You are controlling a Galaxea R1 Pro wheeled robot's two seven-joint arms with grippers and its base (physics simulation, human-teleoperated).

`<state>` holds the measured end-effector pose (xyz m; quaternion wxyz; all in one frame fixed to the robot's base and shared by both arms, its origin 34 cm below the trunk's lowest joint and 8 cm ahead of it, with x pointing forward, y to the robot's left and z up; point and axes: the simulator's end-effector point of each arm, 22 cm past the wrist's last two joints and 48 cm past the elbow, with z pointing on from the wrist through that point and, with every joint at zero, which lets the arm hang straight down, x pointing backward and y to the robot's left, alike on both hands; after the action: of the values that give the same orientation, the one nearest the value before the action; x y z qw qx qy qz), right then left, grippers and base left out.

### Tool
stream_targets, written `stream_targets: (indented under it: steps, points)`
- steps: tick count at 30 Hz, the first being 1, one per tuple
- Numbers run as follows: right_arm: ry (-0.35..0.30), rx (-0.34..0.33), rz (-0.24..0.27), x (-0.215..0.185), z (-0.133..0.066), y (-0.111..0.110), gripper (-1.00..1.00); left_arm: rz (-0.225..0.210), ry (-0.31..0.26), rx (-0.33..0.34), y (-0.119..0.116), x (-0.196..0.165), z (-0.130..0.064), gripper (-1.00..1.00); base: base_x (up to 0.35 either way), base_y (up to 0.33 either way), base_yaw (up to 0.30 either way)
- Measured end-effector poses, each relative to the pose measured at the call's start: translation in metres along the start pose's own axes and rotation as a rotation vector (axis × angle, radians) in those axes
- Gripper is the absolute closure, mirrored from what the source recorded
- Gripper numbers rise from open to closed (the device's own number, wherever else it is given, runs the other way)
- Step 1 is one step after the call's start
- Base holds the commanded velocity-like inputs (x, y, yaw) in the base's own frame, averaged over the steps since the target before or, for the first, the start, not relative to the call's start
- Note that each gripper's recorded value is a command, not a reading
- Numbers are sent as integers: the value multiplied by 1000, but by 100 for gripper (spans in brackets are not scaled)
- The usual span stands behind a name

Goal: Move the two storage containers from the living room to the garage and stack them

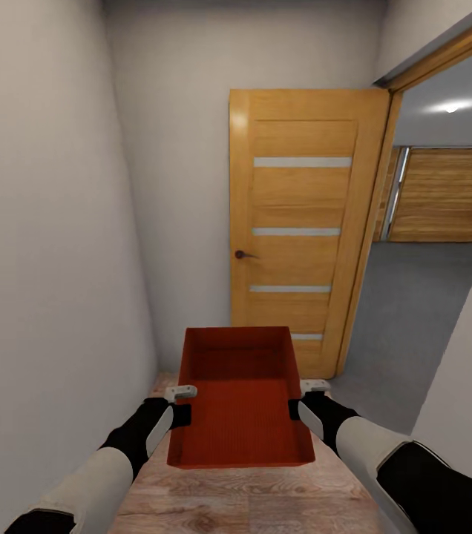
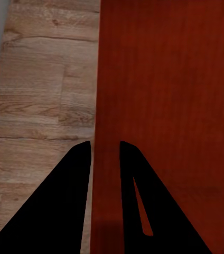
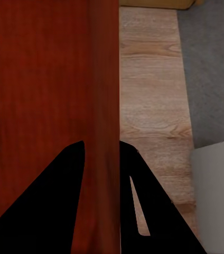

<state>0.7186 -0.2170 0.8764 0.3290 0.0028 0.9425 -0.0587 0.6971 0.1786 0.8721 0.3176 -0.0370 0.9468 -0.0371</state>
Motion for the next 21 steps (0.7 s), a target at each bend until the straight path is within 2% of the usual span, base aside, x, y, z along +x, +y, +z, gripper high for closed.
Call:
stream_targets:
  steps: [9,21]
  points:
    - [-5,0,0,-1,0,0,100,0,-4,1,0,-1,0,100,289,0,0]
    - [-8,0,-3,-3,0,0,100,-3,-8,-1,0,-2,0,100,20,0,0]
